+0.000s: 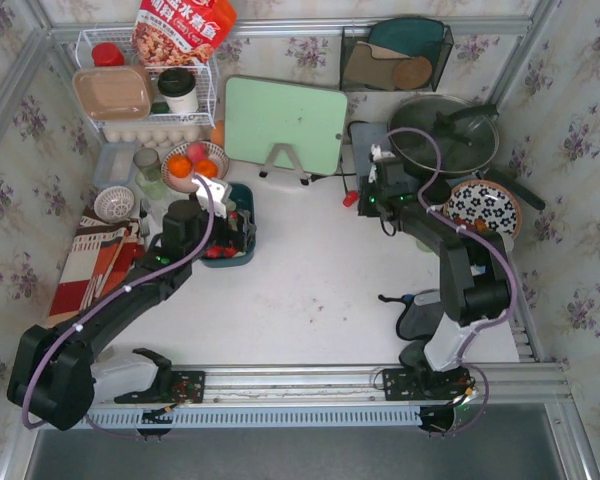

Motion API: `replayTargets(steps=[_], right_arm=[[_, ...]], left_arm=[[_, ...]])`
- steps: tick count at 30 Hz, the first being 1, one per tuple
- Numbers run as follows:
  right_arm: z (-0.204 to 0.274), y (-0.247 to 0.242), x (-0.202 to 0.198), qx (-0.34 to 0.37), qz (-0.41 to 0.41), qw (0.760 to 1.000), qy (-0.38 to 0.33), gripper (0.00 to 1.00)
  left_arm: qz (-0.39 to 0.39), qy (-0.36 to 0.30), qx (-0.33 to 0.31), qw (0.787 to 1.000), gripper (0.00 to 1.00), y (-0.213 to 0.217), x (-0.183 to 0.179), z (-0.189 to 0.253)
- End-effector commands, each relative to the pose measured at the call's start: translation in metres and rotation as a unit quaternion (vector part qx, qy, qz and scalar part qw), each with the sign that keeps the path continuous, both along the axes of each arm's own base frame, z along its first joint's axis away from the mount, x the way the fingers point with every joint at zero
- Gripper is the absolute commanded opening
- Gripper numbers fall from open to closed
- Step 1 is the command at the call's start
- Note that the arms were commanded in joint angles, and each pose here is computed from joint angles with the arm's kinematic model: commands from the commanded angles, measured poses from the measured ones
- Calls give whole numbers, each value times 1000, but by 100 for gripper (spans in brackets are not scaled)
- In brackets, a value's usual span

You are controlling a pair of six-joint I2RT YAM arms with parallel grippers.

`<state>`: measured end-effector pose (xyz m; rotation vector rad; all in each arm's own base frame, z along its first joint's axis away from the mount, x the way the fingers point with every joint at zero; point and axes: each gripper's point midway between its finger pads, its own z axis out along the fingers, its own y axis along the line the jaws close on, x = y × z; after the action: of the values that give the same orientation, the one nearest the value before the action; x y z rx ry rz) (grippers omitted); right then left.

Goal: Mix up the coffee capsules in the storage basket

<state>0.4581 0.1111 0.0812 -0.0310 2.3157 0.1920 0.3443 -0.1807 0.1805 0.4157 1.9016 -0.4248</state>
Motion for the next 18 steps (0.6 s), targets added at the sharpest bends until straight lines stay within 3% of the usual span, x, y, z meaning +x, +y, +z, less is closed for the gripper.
replayTargets(steps=[1,8,14,18], right_arm=[[20,36,-28,43,41,998,-37,26],[33,86,-92,60,123,985,-103,26],[57,123,-129,157,200,951,-174,25],[70,141,-146,210,241,931,-178,25]], left_arm=[[-65,-101,1,993,100,-20,-5,25],[-136,-176,71,972,99,-44,-27,7],[-233,-272,138,923,99,-88,-54,3],[-262,-302,161,902,99,-107,-58,2]])
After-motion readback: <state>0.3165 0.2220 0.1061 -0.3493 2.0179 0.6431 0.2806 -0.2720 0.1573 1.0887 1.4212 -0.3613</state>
